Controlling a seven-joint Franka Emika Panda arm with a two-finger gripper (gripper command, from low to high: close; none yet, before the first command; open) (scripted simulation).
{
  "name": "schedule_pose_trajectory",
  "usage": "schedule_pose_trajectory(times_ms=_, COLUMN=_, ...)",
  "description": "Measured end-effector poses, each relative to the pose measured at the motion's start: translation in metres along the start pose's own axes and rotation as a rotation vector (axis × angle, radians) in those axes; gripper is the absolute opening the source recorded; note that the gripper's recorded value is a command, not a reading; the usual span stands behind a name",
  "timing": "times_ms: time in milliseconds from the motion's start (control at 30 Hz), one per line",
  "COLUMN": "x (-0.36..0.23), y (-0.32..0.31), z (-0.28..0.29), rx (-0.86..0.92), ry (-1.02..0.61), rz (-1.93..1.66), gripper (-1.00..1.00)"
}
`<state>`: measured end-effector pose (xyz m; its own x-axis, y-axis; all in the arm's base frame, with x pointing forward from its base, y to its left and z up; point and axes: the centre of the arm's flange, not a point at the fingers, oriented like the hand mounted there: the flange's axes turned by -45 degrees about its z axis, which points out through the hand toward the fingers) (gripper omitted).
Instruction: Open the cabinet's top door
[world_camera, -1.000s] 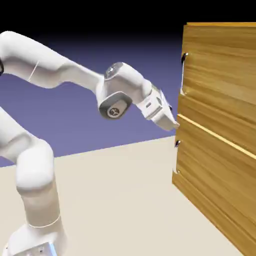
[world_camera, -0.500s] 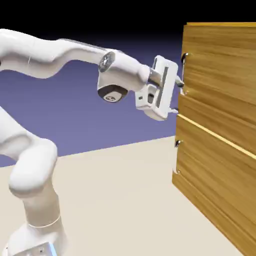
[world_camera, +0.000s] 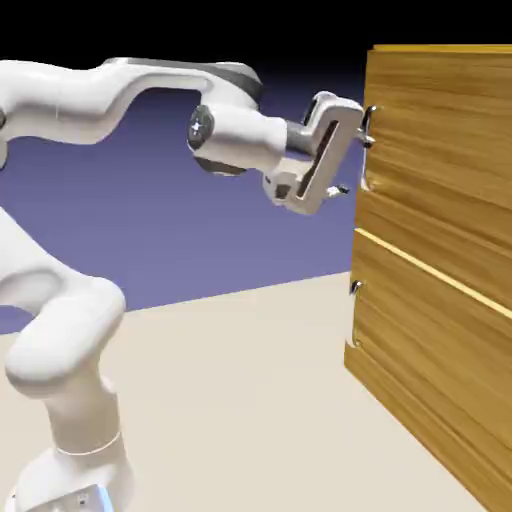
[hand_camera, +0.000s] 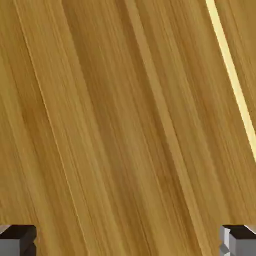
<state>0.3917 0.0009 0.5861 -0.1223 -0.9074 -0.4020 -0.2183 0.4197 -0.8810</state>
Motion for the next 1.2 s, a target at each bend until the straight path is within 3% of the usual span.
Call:
schedule_pose_trajectory(times_ms=800, x=-0.086, y=0.057, z=0.044, rx=0.159, ry=-0.21, rz=1.121, gripper=0.0)
schedule_pose_trajectory(times_ms=1033, x=-0.092, y=0.047, z=0.089, rx=0.159, ry=-0.213, rz=1.137, gripper=0.0)
schedule_pose_trajectory(times_ms=1067, x=-0.092, y=0.046, z=0.093, rx=0.159, ry=-0.214, rz=1.138, gripper=-1.0)
schedule_pose_trajectory(times_ms=1200, x=-0.088, y=0.047, z=0.084, rx=0.142, ry=-0.225, rz=1.136, gripper=-1.0)
